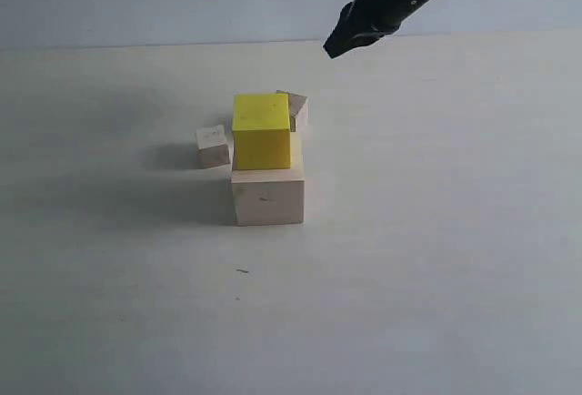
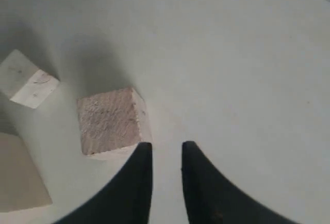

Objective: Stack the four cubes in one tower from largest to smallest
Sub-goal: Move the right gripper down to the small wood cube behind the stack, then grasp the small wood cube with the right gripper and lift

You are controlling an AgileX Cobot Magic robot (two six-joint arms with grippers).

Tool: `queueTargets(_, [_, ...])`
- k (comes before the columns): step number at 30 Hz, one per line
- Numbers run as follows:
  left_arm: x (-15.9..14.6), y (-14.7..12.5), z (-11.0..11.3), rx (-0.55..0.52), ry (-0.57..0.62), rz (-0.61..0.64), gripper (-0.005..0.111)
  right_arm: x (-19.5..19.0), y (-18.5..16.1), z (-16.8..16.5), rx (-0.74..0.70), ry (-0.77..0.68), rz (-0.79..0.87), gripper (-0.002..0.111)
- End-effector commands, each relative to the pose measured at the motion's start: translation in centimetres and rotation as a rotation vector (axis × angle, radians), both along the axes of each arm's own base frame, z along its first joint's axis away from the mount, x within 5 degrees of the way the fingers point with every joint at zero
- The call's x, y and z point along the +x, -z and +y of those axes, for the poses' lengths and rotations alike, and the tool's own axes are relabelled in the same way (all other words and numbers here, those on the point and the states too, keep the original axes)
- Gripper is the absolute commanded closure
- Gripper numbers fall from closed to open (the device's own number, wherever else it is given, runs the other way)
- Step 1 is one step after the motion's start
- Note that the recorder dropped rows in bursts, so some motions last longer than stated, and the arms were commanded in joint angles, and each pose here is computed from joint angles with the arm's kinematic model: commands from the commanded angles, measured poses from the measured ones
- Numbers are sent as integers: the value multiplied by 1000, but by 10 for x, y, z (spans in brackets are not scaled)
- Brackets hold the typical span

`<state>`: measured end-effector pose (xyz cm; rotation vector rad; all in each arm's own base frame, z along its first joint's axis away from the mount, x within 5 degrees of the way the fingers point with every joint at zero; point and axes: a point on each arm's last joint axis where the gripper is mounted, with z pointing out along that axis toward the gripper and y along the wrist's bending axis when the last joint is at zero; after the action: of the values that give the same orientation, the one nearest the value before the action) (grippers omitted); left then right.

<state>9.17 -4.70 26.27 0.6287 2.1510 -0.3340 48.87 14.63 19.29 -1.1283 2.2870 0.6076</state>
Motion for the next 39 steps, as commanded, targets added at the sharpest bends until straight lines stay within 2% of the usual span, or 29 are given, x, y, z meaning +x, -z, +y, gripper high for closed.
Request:
queueTargets(1, [1,5,0,-2,-12,10,107,0,-7,3,38,-81,-57,61])
queueTargets(3, [1,5,0,-2,-12,10,107,1,-3,4,47,-100,-65,49])
queueTargets(6, [1,5,0,-2,-12,10,107,2,6,7,80,-102,-44,42])
queueTargets(18, [2,4,1,-3,-17,1,107,-6,42,31,94,-282,-26,42])
queueTargets(25, [2,4,1,-1,-16,-4,107,-8,51,38,119,-308,-27,42])
queueTargets(32, [2,4,1,-1,-17,-5,107,-7,75,39,119,-313,11,42])
queueTargets(39, [2,4,1,-2,-20,-10,107,-4,78,38,108,-291,-15,42])
